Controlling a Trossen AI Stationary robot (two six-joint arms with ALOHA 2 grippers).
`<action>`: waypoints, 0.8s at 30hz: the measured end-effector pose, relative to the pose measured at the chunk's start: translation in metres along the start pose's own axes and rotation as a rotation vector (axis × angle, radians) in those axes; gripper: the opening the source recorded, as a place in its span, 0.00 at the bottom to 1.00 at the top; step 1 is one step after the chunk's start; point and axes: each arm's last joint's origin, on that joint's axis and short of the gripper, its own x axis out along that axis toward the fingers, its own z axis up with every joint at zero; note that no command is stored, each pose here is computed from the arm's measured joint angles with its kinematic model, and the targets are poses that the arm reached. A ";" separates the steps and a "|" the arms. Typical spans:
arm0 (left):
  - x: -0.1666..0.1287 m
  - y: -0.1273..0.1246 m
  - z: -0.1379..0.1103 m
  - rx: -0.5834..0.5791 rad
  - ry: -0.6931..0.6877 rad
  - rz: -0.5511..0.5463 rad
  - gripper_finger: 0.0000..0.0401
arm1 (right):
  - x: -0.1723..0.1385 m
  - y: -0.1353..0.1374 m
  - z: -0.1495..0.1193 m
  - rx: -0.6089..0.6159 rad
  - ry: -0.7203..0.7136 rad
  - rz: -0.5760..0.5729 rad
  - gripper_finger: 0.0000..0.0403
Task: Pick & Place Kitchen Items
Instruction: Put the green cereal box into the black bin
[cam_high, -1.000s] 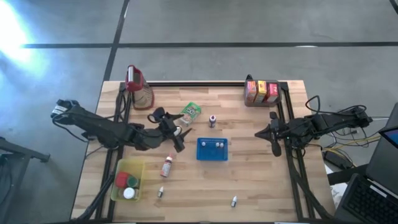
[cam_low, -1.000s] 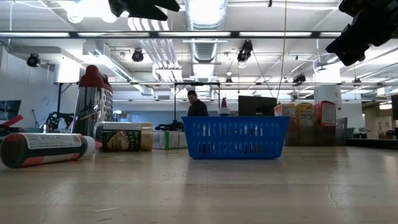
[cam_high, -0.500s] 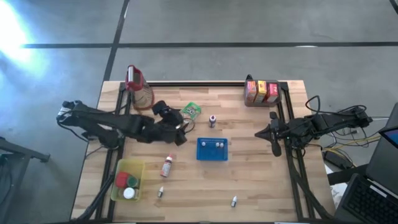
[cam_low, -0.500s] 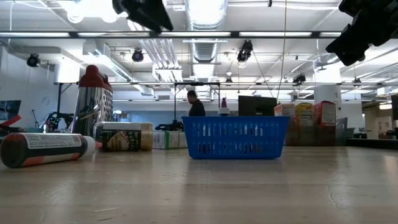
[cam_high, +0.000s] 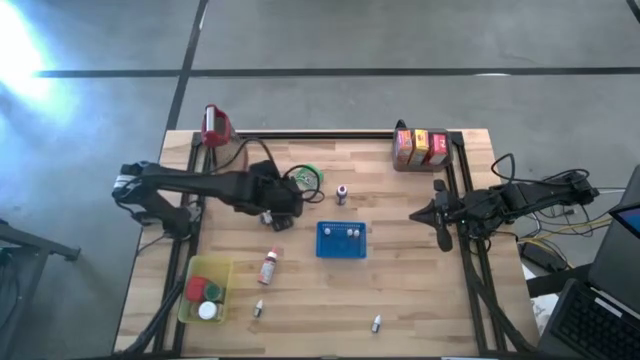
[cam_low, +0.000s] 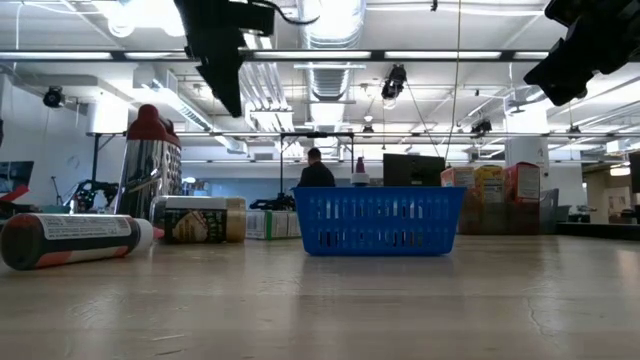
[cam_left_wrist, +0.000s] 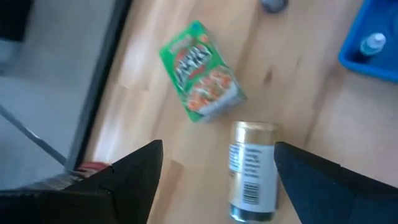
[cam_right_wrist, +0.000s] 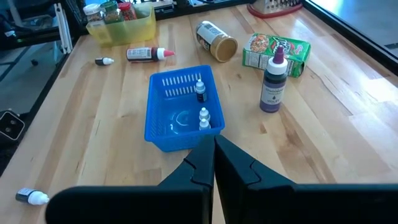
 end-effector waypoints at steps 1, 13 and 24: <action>0.003 -0.001 0.001 -0.005 0.012 -0.009 0.78 | 0.000 0.000 0.000 0.000 0.000 0.000 0.02; 0.024 0.011 0.006 -0.071 0.089 0.008 0.78 | 0.000 0.000 0.000 0.000 0.000 -0.001 0.02; 0.048 0.060 0.017 -0.309 0.092 0.078 0.78 | 0.000 0.000 0.000 0.000 0.000 0.000 0.02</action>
